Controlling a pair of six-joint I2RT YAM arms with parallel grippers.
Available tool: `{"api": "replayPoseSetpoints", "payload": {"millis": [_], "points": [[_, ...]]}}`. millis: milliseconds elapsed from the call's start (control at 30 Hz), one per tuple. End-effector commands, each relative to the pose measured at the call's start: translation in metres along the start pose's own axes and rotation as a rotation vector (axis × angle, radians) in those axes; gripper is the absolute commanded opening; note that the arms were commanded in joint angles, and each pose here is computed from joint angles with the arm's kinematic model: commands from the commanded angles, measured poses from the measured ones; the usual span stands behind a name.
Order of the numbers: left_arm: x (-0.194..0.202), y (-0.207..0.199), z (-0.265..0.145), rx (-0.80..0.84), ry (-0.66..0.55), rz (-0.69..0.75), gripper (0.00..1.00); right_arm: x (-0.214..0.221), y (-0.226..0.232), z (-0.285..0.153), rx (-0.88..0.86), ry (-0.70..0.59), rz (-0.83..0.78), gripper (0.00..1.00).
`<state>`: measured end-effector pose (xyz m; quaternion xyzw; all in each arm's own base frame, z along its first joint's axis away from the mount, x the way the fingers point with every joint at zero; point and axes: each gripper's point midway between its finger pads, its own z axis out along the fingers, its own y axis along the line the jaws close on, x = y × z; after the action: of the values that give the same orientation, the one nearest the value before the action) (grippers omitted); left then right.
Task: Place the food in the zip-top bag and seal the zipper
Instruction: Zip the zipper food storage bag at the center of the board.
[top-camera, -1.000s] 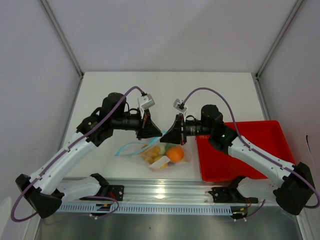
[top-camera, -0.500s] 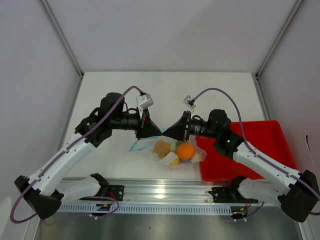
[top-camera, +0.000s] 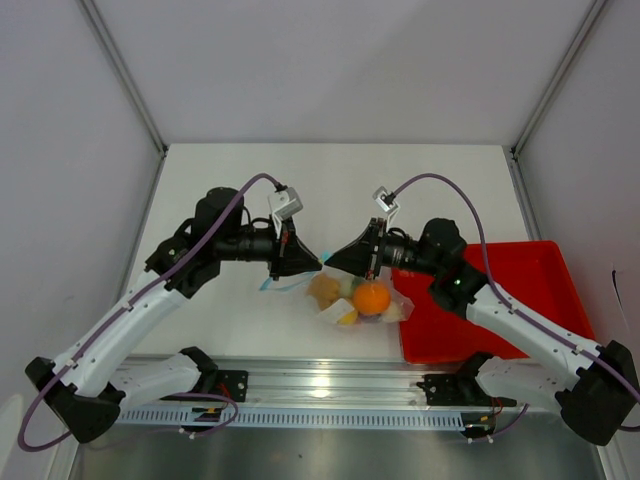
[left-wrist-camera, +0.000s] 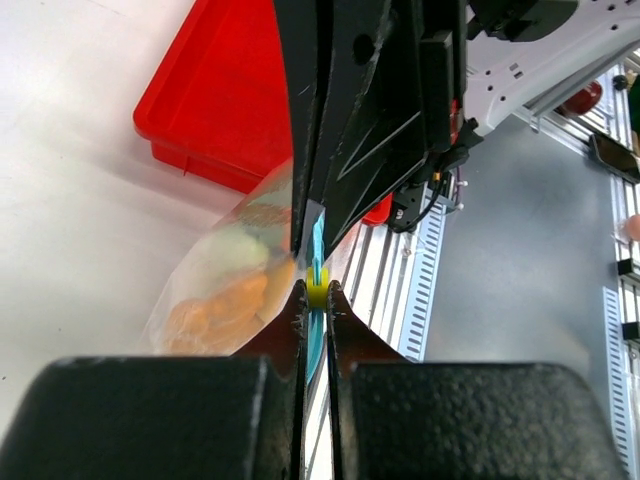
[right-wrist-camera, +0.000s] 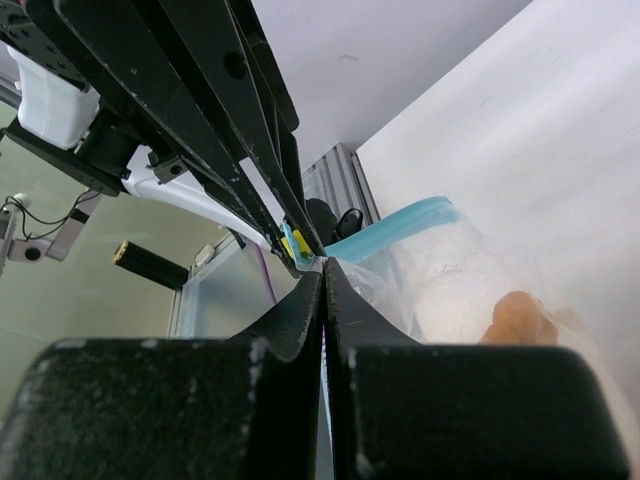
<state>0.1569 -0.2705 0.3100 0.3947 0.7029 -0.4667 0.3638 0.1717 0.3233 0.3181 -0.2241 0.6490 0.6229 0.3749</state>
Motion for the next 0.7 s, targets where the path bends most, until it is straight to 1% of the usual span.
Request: {"api": "replayPoseSetpoints", "payload": {"millis": [0, 133, 500, 600, 667], "points": [[0.02, 0.004, -0.006, -0.038, 0.048, -0.049, 0.01, -0.047, 0.034, -0.009, -0.084, -0.17, -0.092, 0.0], [0.022, 0.015, -0.009, -0.101, 0.036, -0.05, 0.01, -0.05, 0.032, -0.015, -0.084, -0.185, -0.074, 0.0], [0.029, 0.018, -0.014, -0.128, 0.042, -0.057, 0.01, -0.06, 0.031, -0.025, -0.087, -0.227, -0.047, 0.0], [0.029, 0.017, -0.016, -0.132, 0.041, -0.057, 0.01, -0.059, 0.029, -0.025, -0.09, -0.22, -0.043, 0.0], [0.028, 0.015, -0.019, -0.133, 0.035, -0.049, 0.01, -0.049, 0.023, -0.02, -0.087, -0.163, -0.046, 0.0]]}}
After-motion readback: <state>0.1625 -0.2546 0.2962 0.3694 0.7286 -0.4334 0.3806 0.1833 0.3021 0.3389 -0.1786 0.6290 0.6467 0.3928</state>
